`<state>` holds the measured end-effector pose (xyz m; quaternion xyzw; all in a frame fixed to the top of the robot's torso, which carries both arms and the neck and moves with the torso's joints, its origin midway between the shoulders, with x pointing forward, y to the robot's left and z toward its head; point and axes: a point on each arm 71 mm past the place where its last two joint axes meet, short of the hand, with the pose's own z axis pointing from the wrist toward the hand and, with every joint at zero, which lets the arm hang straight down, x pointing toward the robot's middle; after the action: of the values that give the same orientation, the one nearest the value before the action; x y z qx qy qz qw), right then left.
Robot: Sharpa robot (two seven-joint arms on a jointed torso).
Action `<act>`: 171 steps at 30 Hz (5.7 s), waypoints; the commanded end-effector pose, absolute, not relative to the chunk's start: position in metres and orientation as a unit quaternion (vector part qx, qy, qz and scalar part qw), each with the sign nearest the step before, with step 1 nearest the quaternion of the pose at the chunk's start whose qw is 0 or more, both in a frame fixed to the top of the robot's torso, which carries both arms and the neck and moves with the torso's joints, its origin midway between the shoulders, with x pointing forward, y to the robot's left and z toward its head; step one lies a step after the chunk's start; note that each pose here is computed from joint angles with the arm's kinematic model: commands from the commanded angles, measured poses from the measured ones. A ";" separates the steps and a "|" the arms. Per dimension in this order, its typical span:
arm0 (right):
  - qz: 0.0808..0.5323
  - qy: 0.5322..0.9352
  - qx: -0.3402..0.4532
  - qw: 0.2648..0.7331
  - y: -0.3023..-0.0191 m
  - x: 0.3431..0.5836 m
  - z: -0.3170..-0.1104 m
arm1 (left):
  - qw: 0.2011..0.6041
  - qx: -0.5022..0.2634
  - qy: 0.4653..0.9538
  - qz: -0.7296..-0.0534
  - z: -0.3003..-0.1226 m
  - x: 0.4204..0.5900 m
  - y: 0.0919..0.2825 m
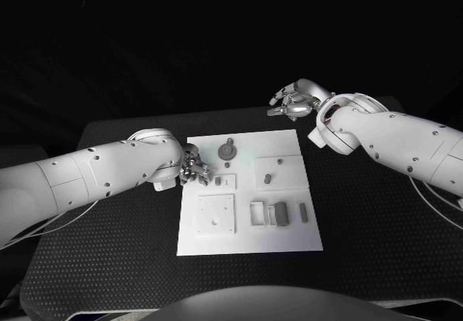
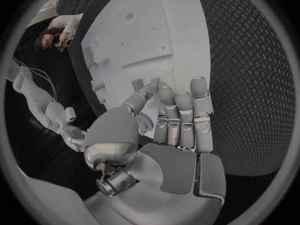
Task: Assemble the parts on the task board
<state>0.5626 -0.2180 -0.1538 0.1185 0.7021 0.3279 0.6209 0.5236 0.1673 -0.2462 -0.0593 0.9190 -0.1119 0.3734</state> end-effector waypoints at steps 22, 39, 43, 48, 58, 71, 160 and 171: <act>0.332 0.704 0.113 0.617 -0.217 0.562 -0.154 | 0.366 -0.059 0.922 -0.113 -0.247 0.522 0.167; 0.331 0.704 0.113 0.618 -0.217 0.562 -0.154 | 0.362 -0.069 0.923 -0.113 -0.248 0.523 0.169; 0.332 0.704 0.113 0.618 -0.217 0.562 -0.154 | 0.361 -0.070 0.923 -0.113 -0.248 0.523 0.169; 0.332 0.704 0.113 0.618 -0.217 0.562 -0.154 | 0.360 -0.070 0.924 -0.112 -0.249 0.522 0.170; 0.332 0.704 0.113 0.618 -0.217 0.562 -0.154 | 0.360 -0.070 0.924 -0.112 -0.249 0.523 0.170; 0.331 0.704 0.113 0.618 -0.218 0.562 -0.154 | 0.360 -0.071 0.924 -0.111 -0.249 0.523 0.171; 0.332 0.704 0.115 0.617 -0.218 0.562 -0.155 | 0.354 -0.074 0.925 -0.115 -0.249 0.522 0.171; 0.331 0.704 0.115 0.618 -0.219 0.562 -0.155 | 0.371 -0.083 0.918 -0.111 -0.246 0.525 0.180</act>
<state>0.5625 -0.2197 -0.1548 0.1201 0.7025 0.3271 0.6206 0.5237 0.1798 -0.2474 -0.0802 0.9234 -0.1081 0.3594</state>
